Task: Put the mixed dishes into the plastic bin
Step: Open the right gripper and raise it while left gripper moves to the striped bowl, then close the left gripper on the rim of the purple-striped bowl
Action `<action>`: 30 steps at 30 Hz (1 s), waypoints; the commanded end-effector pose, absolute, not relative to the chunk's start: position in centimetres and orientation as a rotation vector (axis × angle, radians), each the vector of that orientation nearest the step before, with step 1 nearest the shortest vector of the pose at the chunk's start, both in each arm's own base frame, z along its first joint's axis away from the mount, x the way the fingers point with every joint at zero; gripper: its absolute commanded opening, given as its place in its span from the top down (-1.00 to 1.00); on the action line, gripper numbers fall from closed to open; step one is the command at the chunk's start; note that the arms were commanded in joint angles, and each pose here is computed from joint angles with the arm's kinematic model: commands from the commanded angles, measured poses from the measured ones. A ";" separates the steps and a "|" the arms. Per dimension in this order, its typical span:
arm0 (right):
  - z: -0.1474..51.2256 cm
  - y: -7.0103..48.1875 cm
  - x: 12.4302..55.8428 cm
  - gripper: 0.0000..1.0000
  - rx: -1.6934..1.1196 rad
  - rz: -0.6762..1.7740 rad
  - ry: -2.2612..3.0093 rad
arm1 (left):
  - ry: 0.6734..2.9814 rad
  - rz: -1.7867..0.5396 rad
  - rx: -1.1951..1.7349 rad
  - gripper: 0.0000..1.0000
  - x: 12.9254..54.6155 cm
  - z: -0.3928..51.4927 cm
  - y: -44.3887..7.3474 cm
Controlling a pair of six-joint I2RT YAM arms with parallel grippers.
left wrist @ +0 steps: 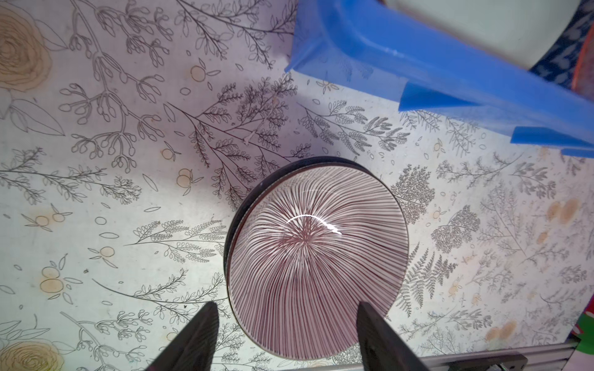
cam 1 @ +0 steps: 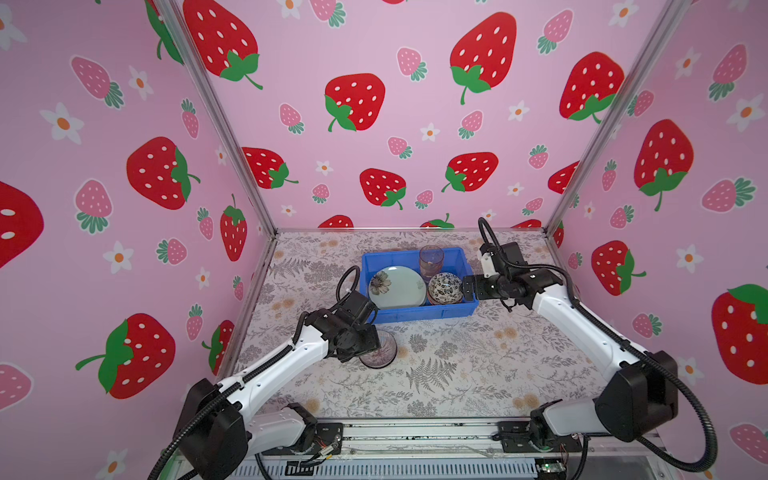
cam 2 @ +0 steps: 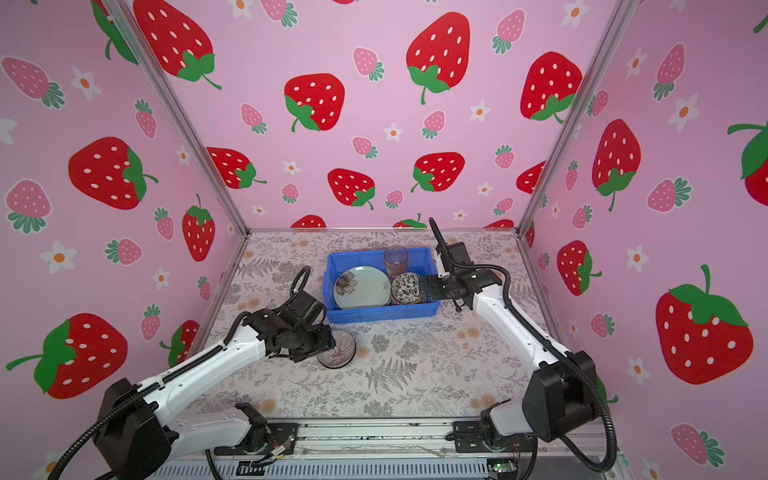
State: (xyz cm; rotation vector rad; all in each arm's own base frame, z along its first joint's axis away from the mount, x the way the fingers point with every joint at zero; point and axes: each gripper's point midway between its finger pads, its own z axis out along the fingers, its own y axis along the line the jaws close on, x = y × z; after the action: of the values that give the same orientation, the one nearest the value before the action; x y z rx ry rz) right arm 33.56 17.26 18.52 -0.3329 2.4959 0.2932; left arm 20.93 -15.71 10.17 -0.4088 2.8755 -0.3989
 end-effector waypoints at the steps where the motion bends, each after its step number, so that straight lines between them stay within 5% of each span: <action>1: 18.6 16.6 32.9 -0.99 -0.325 0.288 2.504 | 2.886 -0.361 -0.422 -0.32 20.7 9.4 -15.3; 30: 17.4 16.4 32.6 -0.99 -0.320 0.294 2.521 | 2.925 -0.300 -0.395 0.12 20.8 7.9 -15.2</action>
State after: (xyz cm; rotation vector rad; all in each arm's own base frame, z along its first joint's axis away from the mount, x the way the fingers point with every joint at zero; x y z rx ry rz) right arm 32.95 16.63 17.33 -0.3259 2.5223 0.2848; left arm 20.75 -15.25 8.02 -0.4011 2.9270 -0.3103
